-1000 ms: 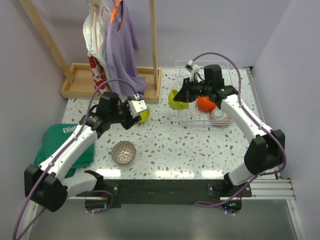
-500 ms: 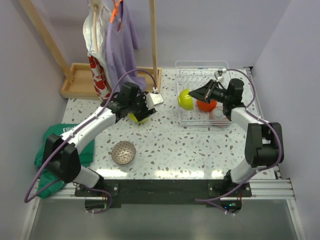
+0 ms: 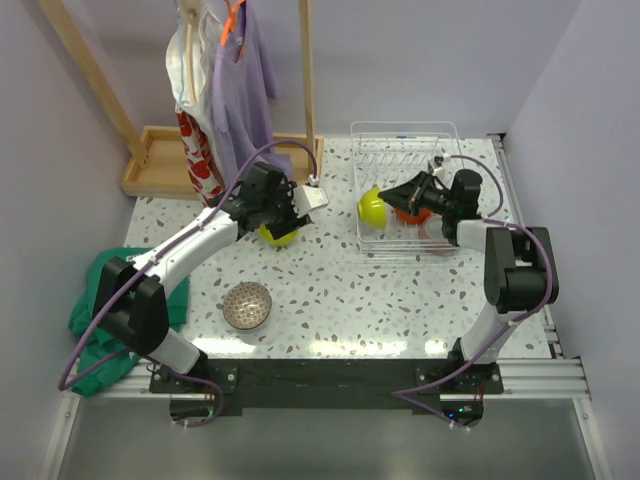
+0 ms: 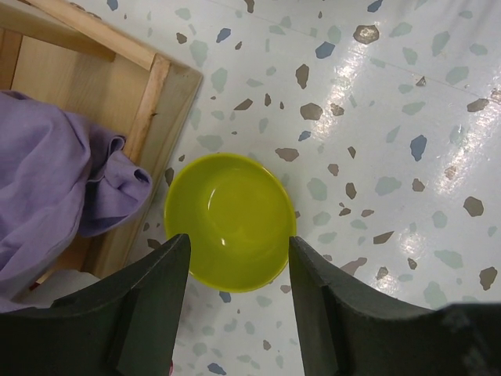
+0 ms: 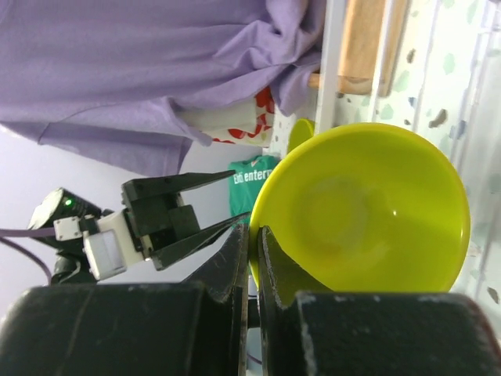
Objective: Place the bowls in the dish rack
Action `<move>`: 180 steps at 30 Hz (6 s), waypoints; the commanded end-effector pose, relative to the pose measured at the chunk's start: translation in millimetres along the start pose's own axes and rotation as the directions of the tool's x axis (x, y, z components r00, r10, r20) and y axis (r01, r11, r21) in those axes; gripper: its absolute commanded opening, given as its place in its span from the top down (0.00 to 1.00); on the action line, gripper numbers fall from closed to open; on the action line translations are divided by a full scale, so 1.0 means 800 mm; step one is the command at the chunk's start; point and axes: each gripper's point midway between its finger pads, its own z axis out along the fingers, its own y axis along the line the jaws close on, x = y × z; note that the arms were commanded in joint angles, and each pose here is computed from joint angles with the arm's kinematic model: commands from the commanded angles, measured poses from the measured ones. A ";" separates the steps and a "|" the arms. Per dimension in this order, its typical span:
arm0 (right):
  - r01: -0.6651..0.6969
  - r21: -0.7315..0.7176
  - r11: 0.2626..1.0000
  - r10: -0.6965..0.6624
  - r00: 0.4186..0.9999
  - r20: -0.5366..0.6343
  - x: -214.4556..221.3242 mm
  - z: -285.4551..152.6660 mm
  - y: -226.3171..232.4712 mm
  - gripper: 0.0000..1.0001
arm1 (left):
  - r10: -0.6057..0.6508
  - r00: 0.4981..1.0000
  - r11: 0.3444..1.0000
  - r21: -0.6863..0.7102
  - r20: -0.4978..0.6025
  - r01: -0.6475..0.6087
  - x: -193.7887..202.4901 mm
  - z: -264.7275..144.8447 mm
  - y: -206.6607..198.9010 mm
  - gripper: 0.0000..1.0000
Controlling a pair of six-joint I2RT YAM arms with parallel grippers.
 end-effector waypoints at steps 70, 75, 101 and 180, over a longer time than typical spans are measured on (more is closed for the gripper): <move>-0.268 0.581 0.768 0.266 0.960 0.091 0.013 -0.072 -0.140 0.71 | 0.006 0.996 1.000 0.001 0.094 -0.006 -0.055 0.028 0.003 0.40; -0.087 0.710 0.699 0.076 0.996 0.048 -0.007 -0.110 -0.123 0.66 | 0.013 0.993 1.000 -0.004 0.114 -0.012 -0.060 0.026 0.002 0.39; 0.739 0.536 0.409 -0.637 0.652 -0.412 -0.005 -0.112 0.026 0.52 | 0.086 0.996 0.995 -0.055 0.004 -0.086 0.017 -0.007 -0.027 0.22; 0.483 0.816 0.317 -0.505 0.814 -0.286 -0.060 -0.259 -0.012 0.53 | -0.862 0.409 0.359 0.930 0.299 0.077 -0.358 0.061 -0.120 1.00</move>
